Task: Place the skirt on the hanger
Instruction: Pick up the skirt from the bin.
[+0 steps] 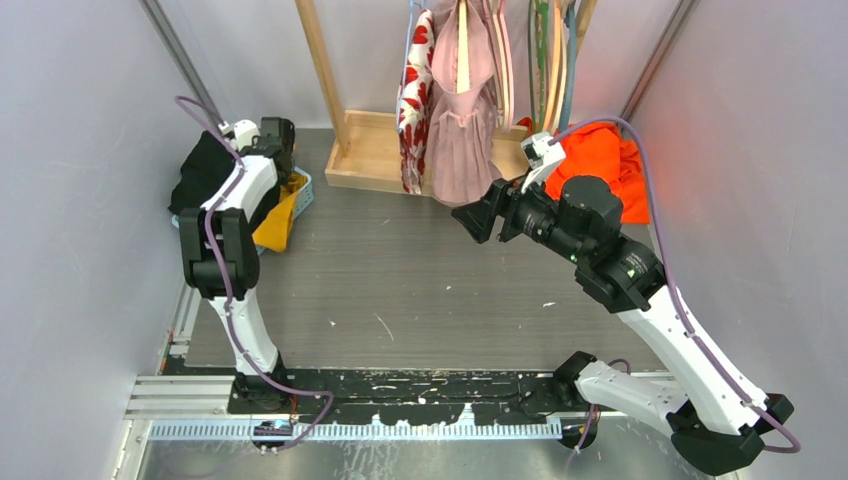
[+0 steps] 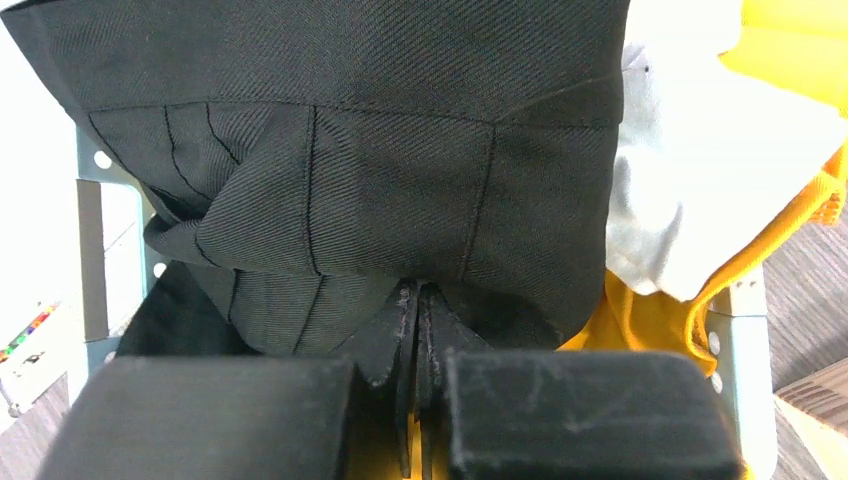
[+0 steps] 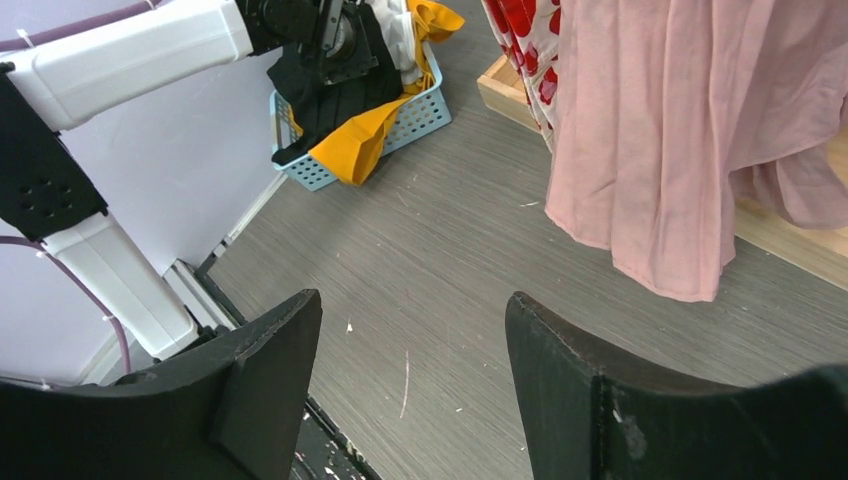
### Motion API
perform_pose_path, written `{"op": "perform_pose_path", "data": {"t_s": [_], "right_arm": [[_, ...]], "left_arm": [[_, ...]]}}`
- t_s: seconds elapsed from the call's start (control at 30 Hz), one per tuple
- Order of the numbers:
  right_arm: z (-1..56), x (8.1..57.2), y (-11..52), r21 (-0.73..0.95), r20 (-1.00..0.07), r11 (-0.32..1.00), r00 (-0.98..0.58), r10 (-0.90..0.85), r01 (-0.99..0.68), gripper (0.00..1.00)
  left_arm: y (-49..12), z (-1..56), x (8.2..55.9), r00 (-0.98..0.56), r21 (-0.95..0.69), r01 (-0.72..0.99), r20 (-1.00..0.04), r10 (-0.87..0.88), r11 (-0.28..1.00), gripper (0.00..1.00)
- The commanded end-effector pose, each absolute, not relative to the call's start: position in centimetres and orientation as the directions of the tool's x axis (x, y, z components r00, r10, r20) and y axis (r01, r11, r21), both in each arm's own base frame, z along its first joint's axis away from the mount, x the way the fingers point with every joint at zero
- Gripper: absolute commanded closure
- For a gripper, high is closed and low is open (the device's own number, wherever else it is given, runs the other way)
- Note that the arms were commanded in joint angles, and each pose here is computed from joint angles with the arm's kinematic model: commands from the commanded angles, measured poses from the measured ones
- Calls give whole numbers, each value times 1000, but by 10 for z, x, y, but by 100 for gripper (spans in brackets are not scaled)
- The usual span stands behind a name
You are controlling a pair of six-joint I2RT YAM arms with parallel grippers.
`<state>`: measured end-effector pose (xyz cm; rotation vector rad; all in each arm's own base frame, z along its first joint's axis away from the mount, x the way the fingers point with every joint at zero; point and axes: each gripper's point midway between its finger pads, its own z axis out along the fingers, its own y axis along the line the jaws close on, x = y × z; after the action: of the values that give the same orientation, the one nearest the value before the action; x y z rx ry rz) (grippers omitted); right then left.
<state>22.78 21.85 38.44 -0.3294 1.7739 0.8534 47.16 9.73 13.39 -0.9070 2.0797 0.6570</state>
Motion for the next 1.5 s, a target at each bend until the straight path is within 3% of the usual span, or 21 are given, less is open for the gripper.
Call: {"op": "perform_pose_path", "data": {"t_s": [0.0,0.1,0.13,0.23,0.3,0.33,0.63,0.77,0.83,1.0,1.07,1.47], "right_arm": [[388,227,215,365,-923,706,-336,188,-607,27],[386,226,217,372,-920,698,-345,188,-611,28],[385,226,218,373,-919,692,-349,184,-618,28],[384,223,224,391,-912,669,-366,187,-632,27],[381,224,226,404,-906,663,-376,195,-630,27],[381,224,228,410,-904,656,-381,197,-633,27],[373,227,239,430,-891,634,-416,183,-643,27],[370,229,241,432,-889,632,-421,180,-643,27],[369,228,241,432,-889,631,-422,178,-645,27],[364,230,243,432,-889,628,-423,174,-648,27],[362,229,246,436,-885,621,-433,168,-651,27],[369,220,250,492,-860,573,-467,204,-655,27]], "left_arm": [[104,168,475,-402,124,-792,-843,-356,598,100],[104,177,464,-408,141,-786,-850,-333,602,100],[104,177,463,-401,139,-783,-857,-323,606,95],[104,184,466,-382,115,-757,-877,-293,643,57],[97,185,474,-361,76,-701,-896,-260,709,17],[98,187,473,-332,54,-705,-906,-262,708,12],[131,184,481,-168,-48,-779,-945,-282,625,6],[154,170,487,-172,-50,-810,-932,-319,584,8],[160,171,487,-167,-57,-812,-931,-325,581,14],[157,188,472,-111,-101,-799,-944,-311,593,66],[158,192,466,-118,-91,-802,-945,-305,590,97],[118,233,396,-83,-240,-733,-897,-434,636,100]]}}
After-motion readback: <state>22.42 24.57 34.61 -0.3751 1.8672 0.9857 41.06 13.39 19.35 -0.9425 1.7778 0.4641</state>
